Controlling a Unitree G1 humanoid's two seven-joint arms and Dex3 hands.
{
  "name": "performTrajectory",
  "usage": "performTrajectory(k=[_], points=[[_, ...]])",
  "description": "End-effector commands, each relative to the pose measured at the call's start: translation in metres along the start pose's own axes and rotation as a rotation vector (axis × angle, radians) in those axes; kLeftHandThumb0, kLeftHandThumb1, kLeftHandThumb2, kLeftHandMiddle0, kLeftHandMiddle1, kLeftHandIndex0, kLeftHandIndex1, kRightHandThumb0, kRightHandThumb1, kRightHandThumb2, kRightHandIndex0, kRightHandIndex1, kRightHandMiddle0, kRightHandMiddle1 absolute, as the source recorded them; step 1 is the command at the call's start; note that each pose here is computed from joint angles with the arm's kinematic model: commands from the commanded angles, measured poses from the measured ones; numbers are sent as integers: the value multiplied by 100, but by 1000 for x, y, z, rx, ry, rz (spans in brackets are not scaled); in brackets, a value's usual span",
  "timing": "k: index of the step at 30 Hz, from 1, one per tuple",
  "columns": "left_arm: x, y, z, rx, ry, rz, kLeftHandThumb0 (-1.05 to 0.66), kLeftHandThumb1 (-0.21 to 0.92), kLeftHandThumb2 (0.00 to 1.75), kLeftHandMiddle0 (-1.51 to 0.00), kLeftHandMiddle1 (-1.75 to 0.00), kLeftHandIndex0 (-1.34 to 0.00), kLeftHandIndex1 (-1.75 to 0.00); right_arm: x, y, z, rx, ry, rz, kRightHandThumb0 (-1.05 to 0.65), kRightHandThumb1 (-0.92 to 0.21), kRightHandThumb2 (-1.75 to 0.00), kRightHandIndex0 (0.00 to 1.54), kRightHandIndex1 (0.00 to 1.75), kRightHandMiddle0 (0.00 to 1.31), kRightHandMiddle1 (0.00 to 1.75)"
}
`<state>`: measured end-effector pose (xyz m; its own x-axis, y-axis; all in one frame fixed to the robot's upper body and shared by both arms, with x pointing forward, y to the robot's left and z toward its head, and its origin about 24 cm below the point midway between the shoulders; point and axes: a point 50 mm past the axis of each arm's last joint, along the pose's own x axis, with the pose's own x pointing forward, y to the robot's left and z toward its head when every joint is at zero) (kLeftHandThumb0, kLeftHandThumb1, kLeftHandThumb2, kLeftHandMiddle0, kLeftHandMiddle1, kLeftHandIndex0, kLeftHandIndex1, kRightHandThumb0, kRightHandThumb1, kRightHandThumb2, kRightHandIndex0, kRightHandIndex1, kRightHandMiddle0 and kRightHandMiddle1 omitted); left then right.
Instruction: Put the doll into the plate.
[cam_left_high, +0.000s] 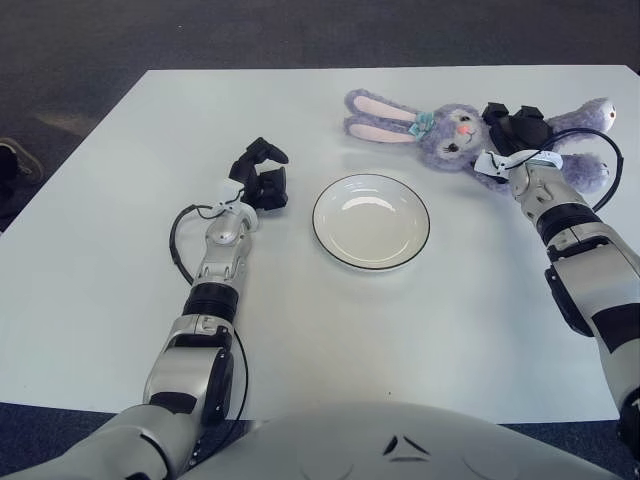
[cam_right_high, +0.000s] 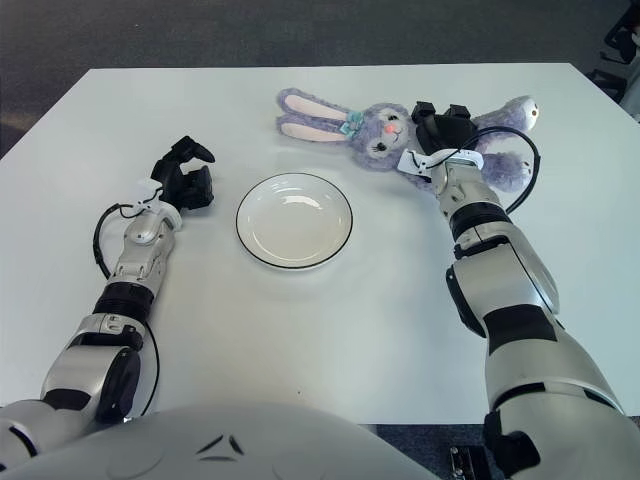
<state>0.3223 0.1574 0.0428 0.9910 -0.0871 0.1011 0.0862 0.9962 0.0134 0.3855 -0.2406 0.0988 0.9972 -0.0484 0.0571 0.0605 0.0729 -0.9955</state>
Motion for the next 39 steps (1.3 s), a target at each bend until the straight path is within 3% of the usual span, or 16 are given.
performTrajectory(k=[1,14,20,23,27,39], points=[[-45,-7,-59,-41,243,18,-45,40,121,-121,-175,-55,-175,-29,52,-19,28,92,259,0,-7,-152,88,150,58,175],[-45,-8,-60,-37,245,16,-45,40,121,-121,-175,-55,-175,-20,34,-22,175,82,238,0,-10,-154,80,165,55,175],[-45,-8,-60,-35,245,14,-45,40,122,-121,-175,-55,-175,-12,12,-24,242,55,192,0,-9,-155,80,166,56,175],[-45,-8,-60,-35,245,14,-45,40,122,-121,-175,-55,-175,-11,9,-24,251,52,190,0,-9,-156,81,166,56,175],[-45,-9,-60,-30,248,2,-45,40,122,-121,-175,-55,-175,-6,-6,-21,272,10,133,0,-9,-155,81,165,56,175],[-44,-9,-59,-26,248,-9,-45,41,120,-120,-175,-54,-175,-5,-30,-13,253,-130,27,0,-10,-153,81,162,55,175]])
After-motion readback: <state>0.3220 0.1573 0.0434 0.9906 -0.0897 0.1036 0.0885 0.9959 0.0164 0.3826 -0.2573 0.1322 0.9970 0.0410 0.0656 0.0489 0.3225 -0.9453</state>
